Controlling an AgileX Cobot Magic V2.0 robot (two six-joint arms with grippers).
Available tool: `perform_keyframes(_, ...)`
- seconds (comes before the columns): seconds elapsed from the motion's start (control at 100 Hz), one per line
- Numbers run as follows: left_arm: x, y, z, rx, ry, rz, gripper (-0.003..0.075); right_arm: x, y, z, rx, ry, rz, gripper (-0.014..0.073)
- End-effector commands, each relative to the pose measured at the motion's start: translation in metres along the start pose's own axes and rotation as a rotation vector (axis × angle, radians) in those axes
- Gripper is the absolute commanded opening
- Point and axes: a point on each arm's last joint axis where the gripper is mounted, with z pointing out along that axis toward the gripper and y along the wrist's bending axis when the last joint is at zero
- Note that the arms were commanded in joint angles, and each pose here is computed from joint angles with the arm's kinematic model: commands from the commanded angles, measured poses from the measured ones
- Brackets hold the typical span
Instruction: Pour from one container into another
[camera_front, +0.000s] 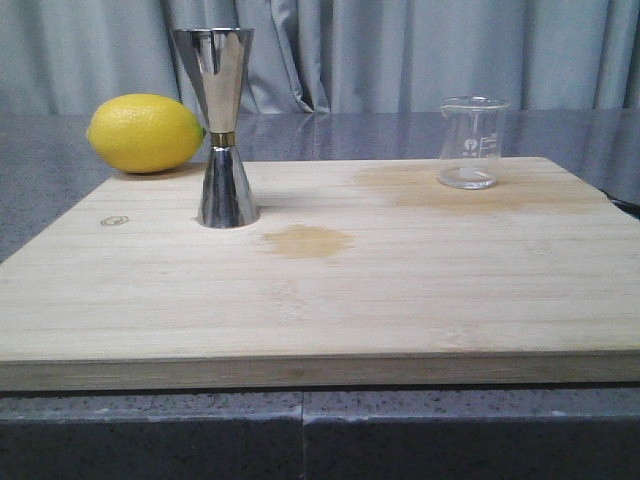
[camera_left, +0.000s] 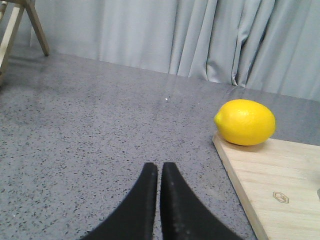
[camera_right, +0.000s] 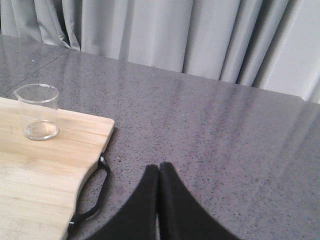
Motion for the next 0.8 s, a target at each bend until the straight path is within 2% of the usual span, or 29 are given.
perform_keyframes(0.0, -0.0100, -0.0006, -0.0005, -0.006, -0.036, -0.033, -0.0018, -0.0138, -0.0006, -0.0017, -0.005, -0.091, -0.012, -0.0071)
perform_keyframes(0.69, -0.0105, -0.0019, -0.0005, 0.012, -0.041, -0.073, -0.0019, -0.0138, -0.0006, -0.0017, -0.005, -0.091, -0.012, -0.0072)
perform_keyframes(0.79, -0.0133, 0.0016, -0.0009, -0.016, -0.071, -0.077, -0.0019, -0.0138, -0.0006, -0.0017, -0.005, -0.091, -0.012, -0.0072)
